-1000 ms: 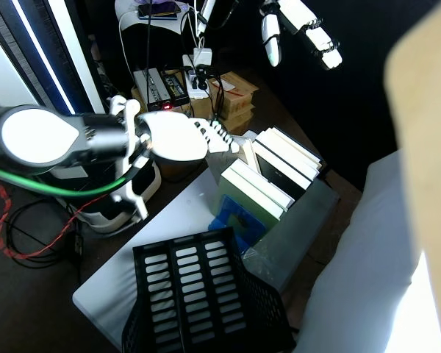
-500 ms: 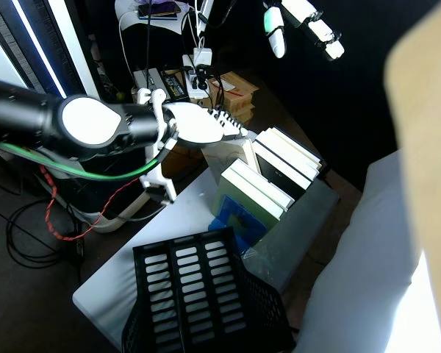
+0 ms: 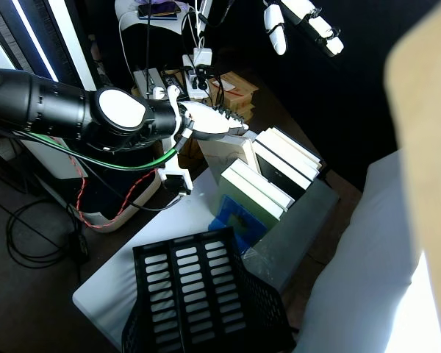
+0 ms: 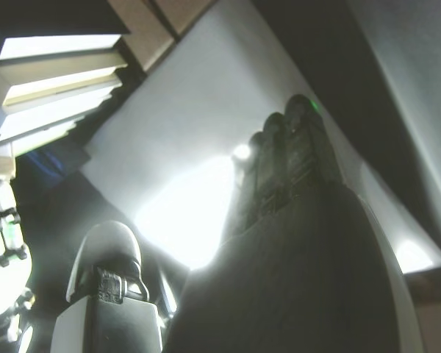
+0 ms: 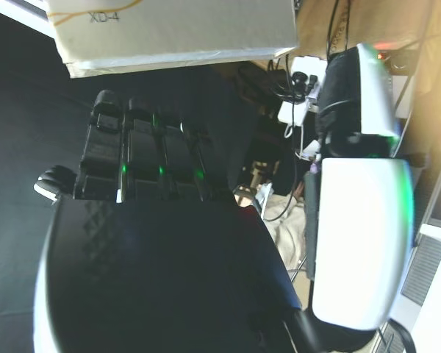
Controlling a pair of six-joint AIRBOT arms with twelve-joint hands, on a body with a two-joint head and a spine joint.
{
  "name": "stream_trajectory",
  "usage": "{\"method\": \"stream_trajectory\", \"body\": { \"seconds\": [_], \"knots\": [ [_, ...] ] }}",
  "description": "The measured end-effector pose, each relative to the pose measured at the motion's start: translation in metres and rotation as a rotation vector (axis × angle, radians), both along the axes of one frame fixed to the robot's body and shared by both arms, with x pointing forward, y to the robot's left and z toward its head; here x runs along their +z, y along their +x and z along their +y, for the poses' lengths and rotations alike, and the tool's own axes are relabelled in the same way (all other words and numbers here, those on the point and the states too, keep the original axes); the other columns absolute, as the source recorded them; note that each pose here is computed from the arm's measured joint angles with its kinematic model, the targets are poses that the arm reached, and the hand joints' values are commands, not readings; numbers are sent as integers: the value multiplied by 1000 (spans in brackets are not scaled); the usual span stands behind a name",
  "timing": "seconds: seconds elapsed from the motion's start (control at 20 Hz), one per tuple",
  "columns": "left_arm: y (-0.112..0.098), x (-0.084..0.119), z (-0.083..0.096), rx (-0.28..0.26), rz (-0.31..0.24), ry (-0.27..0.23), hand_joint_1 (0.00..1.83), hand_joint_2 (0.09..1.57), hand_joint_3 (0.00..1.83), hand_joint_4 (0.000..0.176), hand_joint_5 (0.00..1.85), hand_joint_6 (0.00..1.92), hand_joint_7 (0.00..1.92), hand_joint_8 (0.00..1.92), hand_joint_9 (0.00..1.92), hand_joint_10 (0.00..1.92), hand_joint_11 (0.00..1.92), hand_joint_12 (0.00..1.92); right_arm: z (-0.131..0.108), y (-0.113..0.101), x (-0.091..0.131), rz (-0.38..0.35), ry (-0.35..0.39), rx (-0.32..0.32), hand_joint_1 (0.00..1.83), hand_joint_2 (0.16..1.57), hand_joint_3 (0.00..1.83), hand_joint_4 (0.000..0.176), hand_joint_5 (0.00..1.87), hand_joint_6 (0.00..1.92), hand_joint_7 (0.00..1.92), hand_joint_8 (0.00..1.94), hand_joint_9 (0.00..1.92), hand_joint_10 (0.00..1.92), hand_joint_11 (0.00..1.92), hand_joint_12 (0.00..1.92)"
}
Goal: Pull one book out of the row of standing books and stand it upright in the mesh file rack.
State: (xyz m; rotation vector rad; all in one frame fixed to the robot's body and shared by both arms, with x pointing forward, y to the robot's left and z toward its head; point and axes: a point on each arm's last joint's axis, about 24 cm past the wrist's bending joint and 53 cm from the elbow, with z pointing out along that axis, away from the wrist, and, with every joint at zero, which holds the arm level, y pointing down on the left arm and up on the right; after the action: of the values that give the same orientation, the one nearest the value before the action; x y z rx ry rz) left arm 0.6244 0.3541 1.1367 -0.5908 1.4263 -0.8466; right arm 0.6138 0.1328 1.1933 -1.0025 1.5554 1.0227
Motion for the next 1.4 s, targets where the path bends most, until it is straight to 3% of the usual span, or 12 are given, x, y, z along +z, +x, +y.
{"method": "stream_trajectory", "body": {
  "seconds": [0.1, 0.2, 0.3, 0.35, 0.5, 0.6, 0.65, 0.7, 0.75, 0.85, 1.3, 1.4],
  "knots": [
    [-1, -1, 1, 2, 4, 1, 268, 1251, 0, 42, 0, 0, 0, 0, 0, 0, 0, 0, 8, -4, -2, -11, -8, 16, 865, 1215, 2, 0, 23, 9, 54, 5, 9, 2, 7, 237],
    [-2, -2, 2, 5, 6, -1, 293, 1253, 0, 35, 0, 0, 0, 0, 0, 0, 0, 0, 17, -11, -4, -23, -17, 36, 672, 1320, 13, 10, 57, 14, 125, 5, 98, 38, 0, 1059],
    [-5, -5, 6, 11, 13, 1, 234, 1270, 7, 51, 0, 0, 0, 0, 0, 0, 0, 0, 24, -15, -7, -35, -26, 51, 870, 1198, 0, 33, 157, 50, 146, 5, 99, 55, 0, 1228],
    [-7, -6, 8, 21, 18, -4, 237, 1283, 12, 48, 0, 0, 0, 0, 0, 0, 0, 0, 26, -16, -8, -44, -33, 56, 858, 1156, 0, 40, 80, 16, 28, 0, 19, 10, 0, 723],
    [-8, -6, 13, 36, 15, -15, 219, 1340, 32, 52, 0, 0, 0, 0, 0, 0, 0, 0, 25, -10, -11, -56, -45, 44, 1020, 1196, 0, 0, 107, 136, 113, 16, 1, 201, 0, 1484],
    [-8, -5, 12, 30, 11, -14, 250, 1376, 37, 48, 0, 0, 0, 0, 0, 0, 0, 0, 26, -8, -19, -66, -64, 39, 1038, 1162, 0, 9, 75, 239, 158, 26, 0, 291, 0, 1439],
    [-8, -4, 11, 28, 8, -14, 256, 1381, 37, 49, 0, 0, 0, 0, 0, 0, 0, 0, 27, -9, -21, -66, -67, 43, 1053, 1130, 0, 35, 14, 192, 59, 27, 0, 57, 0, 470],
    [-8, -3, 11, 29, 2, -15, 255, 1382, 36, 50, 0, 0, 0, 0, 0, 0, 0, 0, 29, -11, -21, -65, -66, 49, 1030, 1120, 0, 36, 4, 67, 14, 9, 0, 11, 0, 93],
    [-8, -2, 12, 31, -1, -16, 252, 1378, 33, 48, 0, 0, 0, 0, 0, 0, 0, 0, 31, -10, -21, -65, -66, 49, 1064, 1020, 0, 2, 65, 160, 101, 30, 31, 118, 0, 626],
    [-8, -2, 12, 31, -2, -16, 274, 1381, 27, 62, 0, 0, 0, 0, 0, 0, 0, 0, 29, -7, -26, -70, -78, 41, 1040, 969, 0, 12, 3, 10, 4, 1, 0, 4, 0, 46],
    [-9, -3, 12, 33, -1, -22, 212, 1378, 6, 85, 0, 0, 0, 0, 0, 0, 0, 0, 29, -3, -40, -80, -108, 25, 1036, 907, 0, 32, 25, 0, 54, 0, 53, 1, 0, 298],
    [-9, -4, 10, 27, 2, -22, 222, 1378, 5, 70, 0, 0, 0, 0, 0, 0, 0, 0, 31, -3, -45, -78, -113, 25, 942, 878, 0, 43, 7, 0, 9, 0, 3, 2, 0, 23]
  ]
}}
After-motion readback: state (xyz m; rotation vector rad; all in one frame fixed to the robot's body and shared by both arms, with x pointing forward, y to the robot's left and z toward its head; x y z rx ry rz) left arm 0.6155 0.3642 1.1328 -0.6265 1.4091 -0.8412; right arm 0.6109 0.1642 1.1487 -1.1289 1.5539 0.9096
